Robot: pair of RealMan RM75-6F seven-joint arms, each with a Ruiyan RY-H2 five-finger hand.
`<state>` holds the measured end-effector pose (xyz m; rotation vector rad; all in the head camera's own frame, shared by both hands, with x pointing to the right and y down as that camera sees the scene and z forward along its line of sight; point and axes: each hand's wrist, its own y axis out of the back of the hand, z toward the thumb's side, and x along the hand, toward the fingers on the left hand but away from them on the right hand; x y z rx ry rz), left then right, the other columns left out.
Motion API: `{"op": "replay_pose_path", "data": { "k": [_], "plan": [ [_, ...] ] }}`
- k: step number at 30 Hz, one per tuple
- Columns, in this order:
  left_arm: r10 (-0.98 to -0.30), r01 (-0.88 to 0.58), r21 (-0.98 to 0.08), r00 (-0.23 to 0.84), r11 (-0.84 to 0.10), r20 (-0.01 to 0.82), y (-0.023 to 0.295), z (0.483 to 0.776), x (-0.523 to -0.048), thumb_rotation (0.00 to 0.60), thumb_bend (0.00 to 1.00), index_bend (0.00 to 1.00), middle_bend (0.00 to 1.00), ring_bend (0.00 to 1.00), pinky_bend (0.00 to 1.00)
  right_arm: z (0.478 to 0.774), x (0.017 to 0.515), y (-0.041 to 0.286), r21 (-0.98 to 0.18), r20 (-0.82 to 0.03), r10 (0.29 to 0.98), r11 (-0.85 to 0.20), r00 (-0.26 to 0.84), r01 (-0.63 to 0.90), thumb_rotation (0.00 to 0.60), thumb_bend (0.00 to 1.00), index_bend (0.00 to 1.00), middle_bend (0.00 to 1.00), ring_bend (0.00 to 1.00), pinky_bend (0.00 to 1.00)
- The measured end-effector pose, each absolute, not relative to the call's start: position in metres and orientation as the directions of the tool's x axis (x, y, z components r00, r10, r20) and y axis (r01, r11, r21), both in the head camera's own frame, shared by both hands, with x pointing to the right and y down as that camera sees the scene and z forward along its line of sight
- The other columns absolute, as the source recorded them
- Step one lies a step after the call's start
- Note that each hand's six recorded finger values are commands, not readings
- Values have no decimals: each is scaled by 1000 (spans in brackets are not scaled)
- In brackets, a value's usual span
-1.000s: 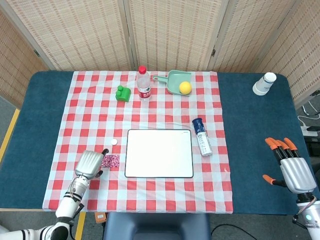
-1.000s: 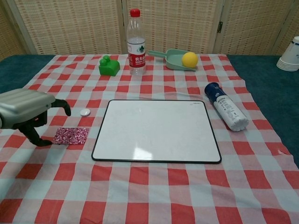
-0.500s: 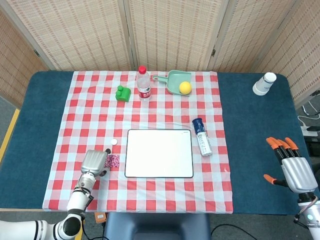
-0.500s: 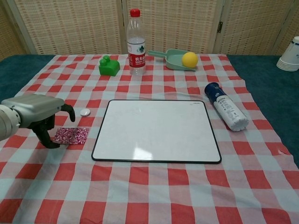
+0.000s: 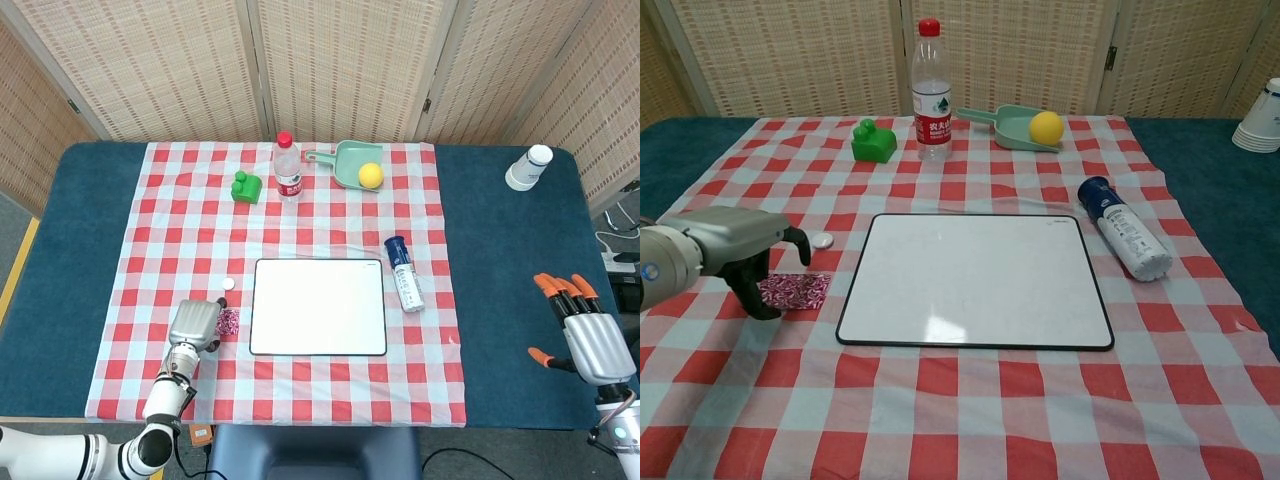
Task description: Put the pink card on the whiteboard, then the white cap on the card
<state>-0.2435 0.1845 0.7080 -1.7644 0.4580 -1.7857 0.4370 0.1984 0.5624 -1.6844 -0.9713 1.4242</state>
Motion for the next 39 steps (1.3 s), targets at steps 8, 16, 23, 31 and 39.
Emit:
{"op": "replay_pose_path", "data": {
  "k": [8,16,23,31,39],
  "plan": [
    [-617,162,-614,36,-773,786,187,715,-242,600,246,293,1000,1000,1000,562,438,198,-884,-448,888,-457,102,97,600,0,0,96,0,0],
    [-633,151,-628,23,-763,774,185,718,-244,600,247,294,1000,1000,1000,563,438,197,-883,-450,887,-459,100,96,600,0,0,96,0,0],
    [-638,147,-633,15,-760,770,184,719,-245,600,247,308,1000,1000,1000,563,438,197,-884,-450,887,-459,99,95,600,0,0,96,0,0],
    [-637,163,-630,11,-760,771,184,723,-247,600,248,310,1000,1000,1000,564,437,197,-883,-452,887,-460,100,93,600,0,0,96,0,0],
    [-641,178,-630,-5,-756,768,181,727,-249,600,255,350,1000,1000,1000,564,437,197,-882,-454,886,-462,100,92,600,0,0,96,0,0]
  ]
}}
